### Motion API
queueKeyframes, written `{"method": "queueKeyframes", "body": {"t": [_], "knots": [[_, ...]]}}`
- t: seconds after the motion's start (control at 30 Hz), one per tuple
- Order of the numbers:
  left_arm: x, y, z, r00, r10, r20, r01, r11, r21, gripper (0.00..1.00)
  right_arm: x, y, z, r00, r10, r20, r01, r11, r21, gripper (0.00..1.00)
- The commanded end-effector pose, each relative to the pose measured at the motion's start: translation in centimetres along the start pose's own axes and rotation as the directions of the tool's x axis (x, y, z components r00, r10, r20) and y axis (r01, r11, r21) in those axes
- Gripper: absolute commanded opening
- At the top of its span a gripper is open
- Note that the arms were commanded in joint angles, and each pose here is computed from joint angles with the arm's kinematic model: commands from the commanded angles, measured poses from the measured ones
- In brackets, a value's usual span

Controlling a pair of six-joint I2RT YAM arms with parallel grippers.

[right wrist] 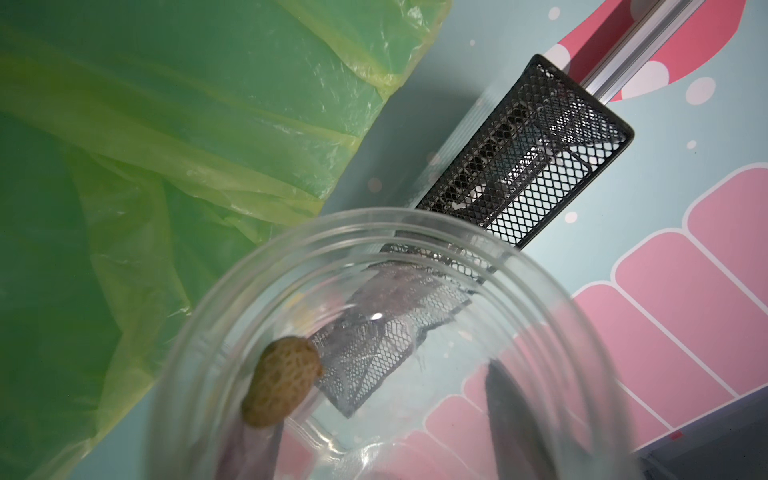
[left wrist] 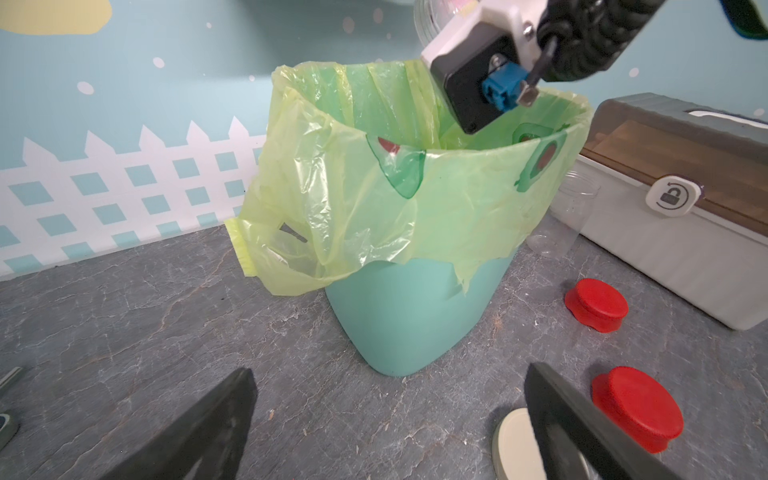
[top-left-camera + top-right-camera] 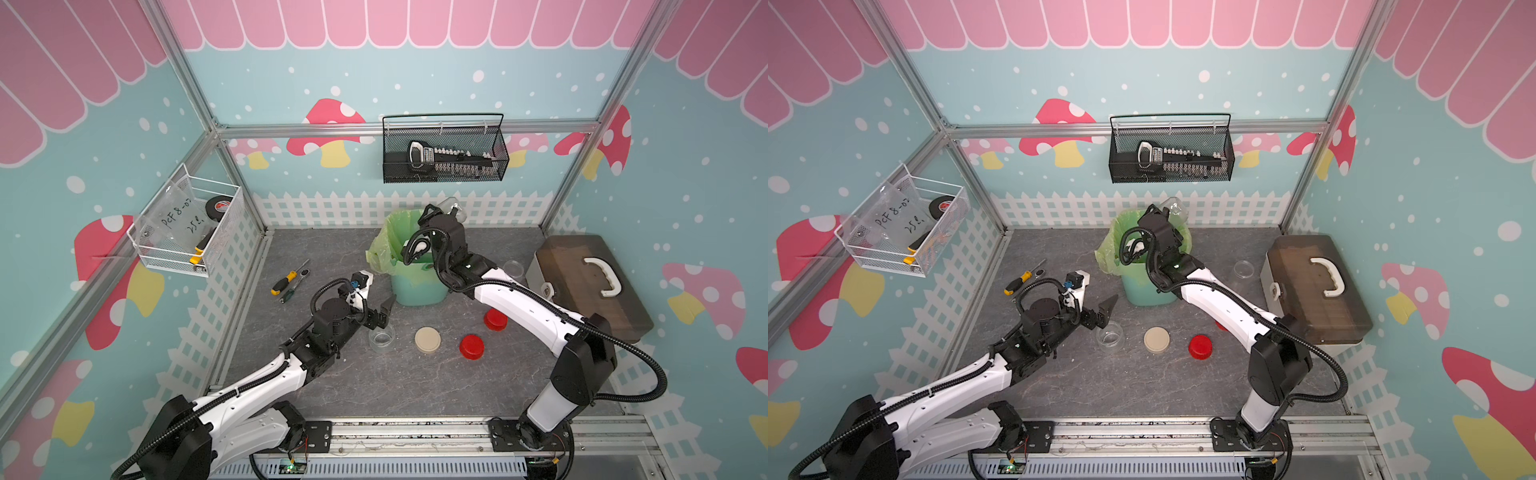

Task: Empty moldy peanuts from jars
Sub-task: Pour the moldy peanuts from the jar into the trash bin.

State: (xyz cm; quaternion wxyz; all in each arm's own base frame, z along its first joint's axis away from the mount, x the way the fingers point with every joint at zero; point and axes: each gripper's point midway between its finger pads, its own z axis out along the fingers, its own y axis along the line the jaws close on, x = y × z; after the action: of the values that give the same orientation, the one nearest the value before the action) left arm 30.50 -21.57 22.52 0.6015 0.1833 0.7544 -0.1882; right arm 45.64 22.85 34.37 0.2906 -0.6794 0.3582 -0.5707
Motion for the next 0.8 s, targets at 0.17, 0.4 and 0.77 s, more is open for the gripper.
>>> {"method": "queueKeyframes", "body": {"t": [0.17, 0.4, 0.77], "knots": [[-0.8, 0.0, 0.0, 1.0, 0.014, 0.02, -0.014, 1.0, -0.003, 0.99, 3.5, -4.9, -4.0, 0.826, 0.525, 0.203, -0.541, 0.841, 0.024, 0.32], [-0.9, 0.0, 0.0, 1.0, 0.016, 0.021, -0.016, 1.0, -0.004, 0.99, 5.5, -6.4, -7.1, 0.595, 0.735, 0.327, -0.771, 0.636, -0.026, 0.32], [-0.9, 0.1, -0.5, 0.999, 0.009, 0.035, -0.009, 1.0, -0.006, 0.99, 5.6, -8.6, -14.7, -0.029, 0.851, 0.524, -0.907, 0.198, -0.371, 0.28]]}}
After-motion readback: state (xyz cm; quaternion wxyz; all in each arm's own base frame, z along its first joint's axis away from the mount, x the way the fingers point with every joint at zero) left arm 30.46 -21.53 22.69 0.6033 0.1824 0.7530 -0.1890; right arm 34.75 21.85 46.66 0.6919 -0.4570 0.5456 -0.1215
